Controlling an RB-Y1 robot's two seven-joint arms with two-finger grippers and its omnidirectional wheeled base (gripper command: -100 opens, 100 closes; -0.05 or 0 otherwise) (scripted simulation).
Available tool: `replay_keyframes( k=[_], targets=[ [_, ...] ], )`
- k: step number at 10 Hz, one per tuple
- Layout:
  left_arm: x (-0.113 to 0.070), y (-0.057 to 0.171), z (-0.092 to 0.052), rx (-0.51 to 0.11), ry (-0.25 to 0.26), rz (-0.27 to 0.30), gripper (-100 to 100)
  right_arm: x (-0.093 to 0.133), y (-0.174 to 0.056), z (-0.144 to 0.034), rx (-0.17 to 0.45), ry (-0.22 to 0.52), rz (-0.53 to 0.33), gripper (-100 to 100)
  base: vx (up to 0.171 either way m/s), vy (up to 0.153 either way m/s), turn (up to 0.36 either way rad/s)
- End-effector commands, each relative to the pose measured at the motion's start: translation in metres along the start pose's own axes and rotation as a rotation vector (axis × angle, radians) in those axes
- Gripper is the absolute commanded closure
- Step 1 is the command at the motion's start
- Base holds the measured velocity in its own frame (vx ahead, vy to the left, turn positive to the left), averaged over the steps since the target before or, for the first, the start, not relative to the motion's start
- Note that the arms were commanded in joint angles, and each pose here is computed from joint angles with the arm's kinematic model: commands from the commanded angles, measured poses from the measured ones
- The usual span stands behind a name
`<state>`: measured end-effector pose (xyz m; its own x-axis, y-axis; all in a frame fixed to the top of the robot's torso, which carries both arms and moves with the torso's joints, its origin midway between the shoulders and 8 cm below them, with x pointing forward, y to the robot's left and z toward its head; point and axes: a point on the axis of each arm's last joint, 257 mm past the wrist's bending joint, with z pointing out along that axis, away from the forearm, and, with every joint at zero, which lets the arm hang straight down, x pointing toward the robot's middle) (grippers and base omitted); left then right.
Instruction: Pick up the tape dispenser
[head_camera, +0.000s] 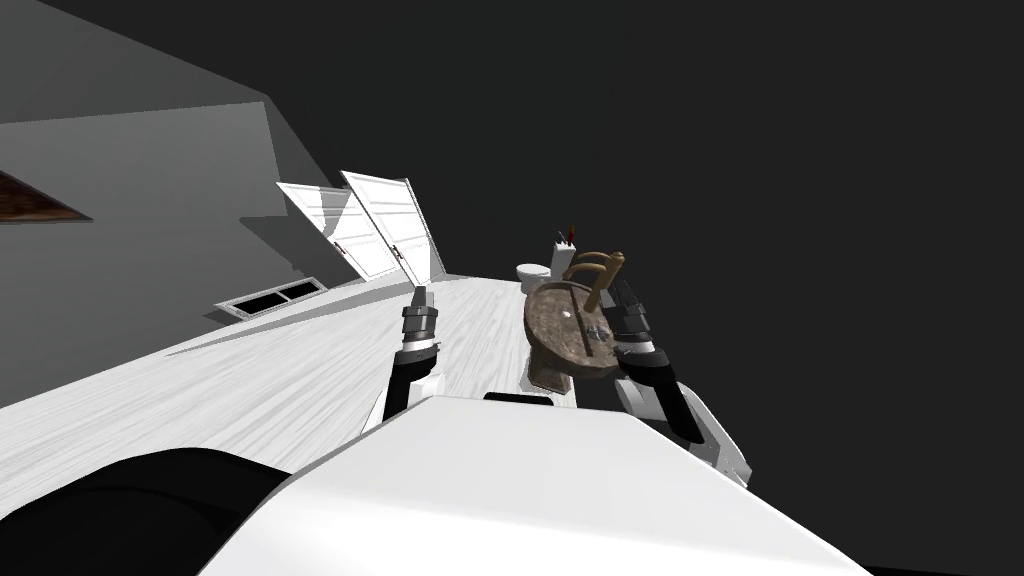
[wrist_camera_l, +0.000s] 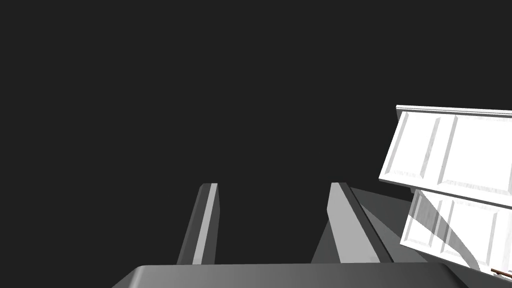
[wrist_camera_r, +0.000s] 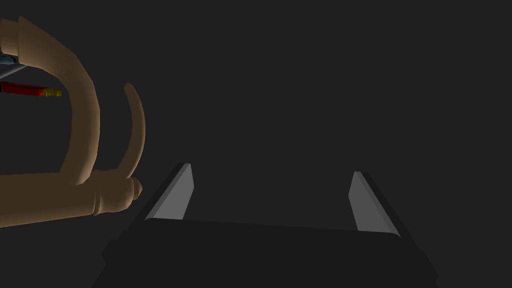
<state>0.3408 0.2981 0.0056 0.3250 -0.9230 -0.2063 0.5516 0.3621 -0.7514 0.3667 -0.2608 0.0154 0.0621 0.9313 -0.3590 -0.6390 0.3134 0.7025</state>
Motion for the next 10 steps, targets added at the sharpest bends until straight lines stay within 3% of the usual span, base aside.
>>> replay_keyframes(
  k=[1, 10],
  targets=[
    [0.0, 0.0, 0.0, 0.0, 0.0, 0.0, 0, 0.003, -0.004, -0.001, -0.012, 0.051, -0.051, -100, 0.027, 0.053, 0.033],
    [0.0, 0.0, 0.0, 0.0, 0.0, 0.0, 0, 0.017, -0.026, -0.008, -0.061, 0.292, -0.278, -100, 0.033, 0.051, 0.045]
  ],
)
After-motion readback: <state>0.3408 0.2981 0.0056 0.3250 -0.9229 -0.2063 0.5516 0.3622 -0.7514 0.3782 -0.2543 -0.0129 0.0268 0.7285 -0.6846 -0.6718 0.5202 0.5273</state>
